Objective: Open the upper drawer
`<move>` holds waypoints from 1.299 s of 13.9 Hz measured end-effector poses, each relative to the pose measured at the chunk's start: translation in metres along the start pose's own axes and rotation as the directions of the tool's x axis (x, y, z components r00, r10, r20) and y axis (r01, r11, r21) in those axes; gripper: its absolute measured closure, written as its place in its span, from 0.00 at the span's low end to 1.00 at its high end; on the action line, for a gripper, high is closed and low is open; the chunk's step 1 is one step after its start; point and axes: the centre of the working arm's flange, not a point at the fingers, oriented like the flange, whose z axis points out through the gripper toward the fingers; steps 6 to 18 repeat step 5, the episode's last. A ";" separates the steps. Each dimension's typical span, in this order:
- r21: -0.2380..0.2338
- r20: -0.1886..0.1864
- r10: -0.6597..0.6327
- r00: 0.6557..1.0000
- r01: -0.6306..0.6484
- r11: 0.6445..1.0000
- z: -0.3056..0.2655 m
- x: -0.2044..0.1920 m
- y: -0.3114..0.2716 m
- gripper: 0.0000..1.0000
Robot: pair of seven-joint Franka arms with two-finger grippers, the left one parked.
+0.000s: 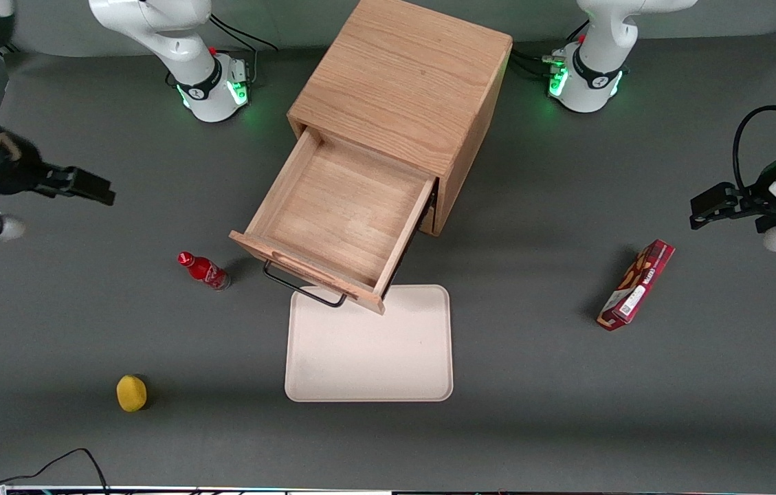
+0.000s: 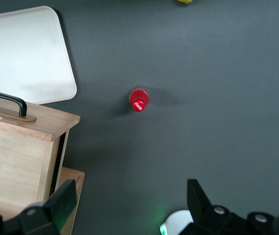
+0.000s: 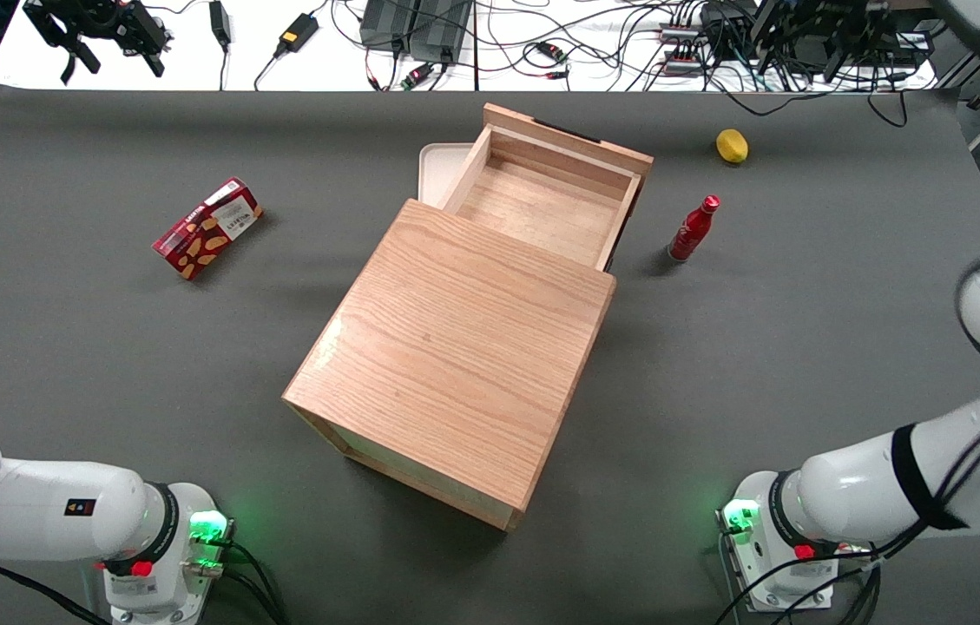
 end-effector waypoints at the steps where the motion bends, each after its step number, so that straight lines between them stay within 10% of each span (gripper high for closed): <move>1: 0.007 -0.018 0.008 1.000 -0.008 1.000 0.012 -0.015 0.001 0.00; 18: 0.009 -0.043 0.035 0.998 -0.035 0.999 0.042 -0.050 0.019 0.00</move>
